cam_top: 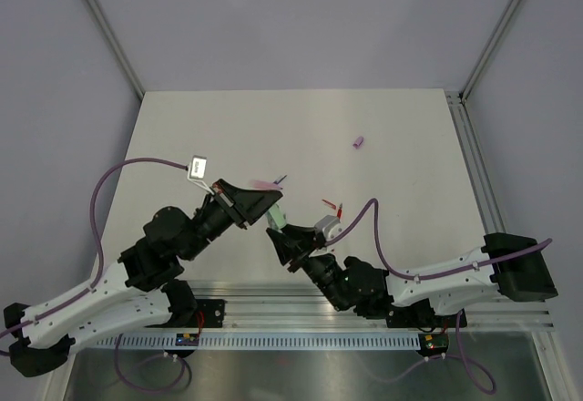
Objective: Insert the pens into the pen caps
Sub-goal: Insert the pen into the pen cap.
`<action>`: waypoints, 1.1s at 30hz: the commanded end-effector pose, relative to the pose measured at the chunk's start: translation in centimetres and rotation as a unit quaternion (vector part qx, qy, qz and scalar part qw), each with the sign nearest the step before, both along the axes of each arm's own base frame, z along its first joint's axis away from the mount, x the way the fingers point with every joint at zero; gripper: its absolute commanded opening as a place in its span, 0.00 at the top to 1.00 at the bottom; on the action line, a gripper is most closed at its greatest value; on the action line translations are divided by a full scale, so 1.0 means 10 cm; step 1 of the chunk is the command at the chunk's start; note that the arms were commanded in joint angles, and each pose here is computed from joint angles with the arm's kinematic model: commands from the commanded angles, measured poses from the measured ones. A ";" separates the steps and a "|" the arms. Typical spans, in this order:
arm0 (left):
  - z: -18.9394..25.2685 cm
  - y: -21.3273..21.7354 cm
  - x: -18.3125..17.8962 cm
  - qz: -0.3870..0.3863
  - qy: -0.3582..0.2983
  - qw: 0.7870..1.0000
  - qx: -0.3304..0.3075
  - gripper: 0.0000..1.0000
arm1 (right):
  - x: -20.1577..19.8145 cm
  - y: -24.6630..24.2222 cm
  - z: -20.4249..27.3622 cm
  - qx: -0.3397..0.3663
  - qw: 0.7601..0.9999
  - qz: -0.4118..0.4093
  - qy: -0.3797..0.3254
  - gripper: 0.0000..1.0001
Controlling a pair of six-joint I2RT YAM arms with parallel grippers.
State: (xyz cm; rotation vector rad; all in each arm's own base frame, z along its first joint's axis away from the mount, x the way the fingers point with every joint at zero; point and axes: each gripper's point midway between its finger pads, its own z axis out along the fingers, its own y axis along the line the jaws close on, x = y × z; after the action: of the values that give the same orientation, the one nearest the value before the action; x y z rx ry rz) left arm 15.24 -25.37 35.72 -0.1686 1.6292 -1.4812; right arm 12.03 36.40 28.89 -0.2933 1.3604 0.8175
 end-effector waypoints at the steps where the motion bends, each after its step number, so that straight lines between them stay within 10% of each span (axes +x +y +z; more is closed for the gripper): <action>1: 0.12 0.12 0.04 0.028 -0.012 0.999 -0.015 1.00 | -0.01 -0.05 0.13 0.023 1.000 -0.019 0.009 0.74; 21: -0.38 0.00 0.04 -0.016 -0.131 0.965 0.225 0.98 | -0.56 -0.34 -0.24 -0.158 0.965 0.088 0.188 0.89; 27: -0.38 -0.01 -0.04 -0.041 -0.166 0.957 0.235 0.29 | -0.56 -0.57 -0.04 -0.152 0.958 0.094 0.223 0.92; 33: -0.24 0.13 -0.07 -0.027 -0.186 0.954 0.232 0.15 | -0.46 -0.68 0.00 -0.146 0.949 0.118 0.252 0.92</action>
State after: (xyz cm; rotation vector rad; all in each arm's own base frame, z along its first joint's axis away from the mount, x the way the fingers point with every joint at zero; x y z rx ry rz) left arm 14.76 -24.75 30.05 0.3784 1.7249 -1.0387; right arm 7.61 30.12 28.20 -0.5006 1.9060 0.8626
